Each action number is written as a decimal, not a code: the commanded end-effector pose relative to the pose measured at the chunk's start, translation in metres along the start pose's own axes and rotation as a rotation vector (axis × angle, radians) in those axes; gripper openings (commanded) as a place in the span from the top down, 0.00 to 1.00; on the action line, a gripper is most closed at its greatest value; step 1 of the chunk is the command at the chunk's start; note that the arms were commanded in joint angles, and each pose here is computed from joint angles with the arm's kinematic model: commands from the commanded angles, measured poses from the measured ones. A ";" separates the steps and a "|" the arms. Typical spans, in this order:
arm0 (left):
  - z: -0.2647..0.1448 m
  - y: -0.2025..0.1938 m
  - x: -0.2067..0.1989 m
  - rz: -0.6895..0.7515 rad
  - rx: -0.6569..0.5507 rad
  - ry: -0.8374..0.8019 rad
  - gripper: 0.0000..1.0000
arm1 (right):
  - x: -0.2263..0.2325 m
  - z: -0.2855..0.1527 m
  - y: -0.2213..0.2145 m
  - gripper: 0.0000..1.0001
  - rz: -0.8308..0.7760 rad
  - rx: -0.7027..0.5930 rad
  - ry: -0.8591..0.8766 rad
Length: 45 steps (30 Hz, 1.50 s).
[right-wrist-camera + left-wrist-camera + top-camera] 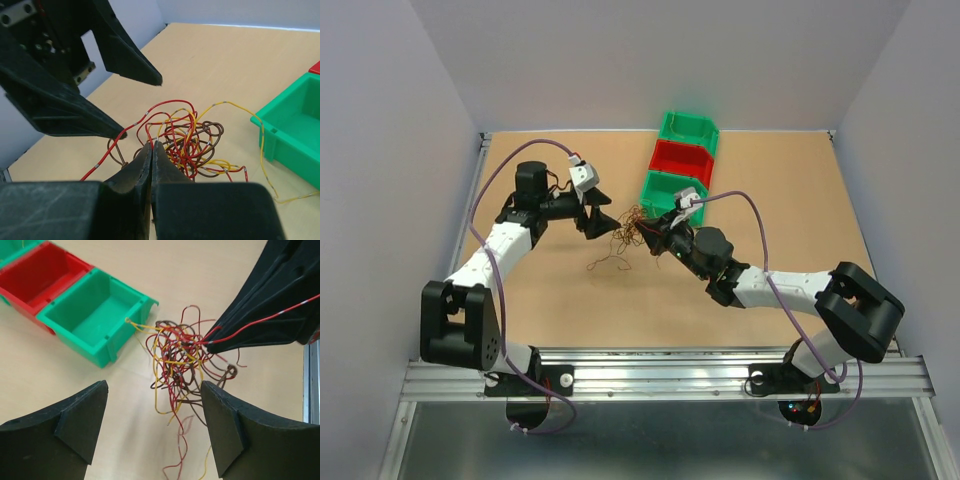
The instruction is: Untangle the cables
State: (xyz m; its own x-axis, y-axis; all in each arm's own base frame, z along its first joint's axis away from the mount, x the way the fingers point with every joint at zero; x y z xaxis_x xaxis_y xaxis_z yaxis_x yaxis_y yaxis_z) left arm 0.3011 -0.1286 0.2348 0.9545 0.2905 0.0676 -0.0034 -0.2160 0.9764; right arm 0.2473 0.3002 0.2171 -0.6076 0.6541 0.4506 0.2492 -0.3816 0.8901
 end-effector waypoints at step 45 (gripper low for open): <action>-0.038 -0.019 0.075 -0.123 0.079 0.342 1.00 | -0.070 -0.187 0.071 1.00 0.075 -0.532 -0.466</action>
State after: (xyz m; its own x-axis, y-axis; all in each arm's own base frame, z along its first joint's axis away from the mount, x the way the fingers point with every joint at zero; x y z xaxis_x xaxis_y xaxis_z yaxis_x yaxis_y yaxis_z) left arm 0.3558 -0.0819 0.1957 0.8766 0.4644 -0.1260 0.2565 -0.2295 0.9389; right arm 0.1708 0.1322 0.2367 -0.3073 0.7891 0.5318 -0.0894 -0.5803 0.8095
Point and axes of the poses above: each gripper's point midway between its finger pads, its own z axis out along the fingers, its own x axis along the line the jaws close on, y = z × x, the point moved 8 cm from there along -z, back along the fingers, and after that the axes turned 7 degrees about z, right-handed, at the moved point
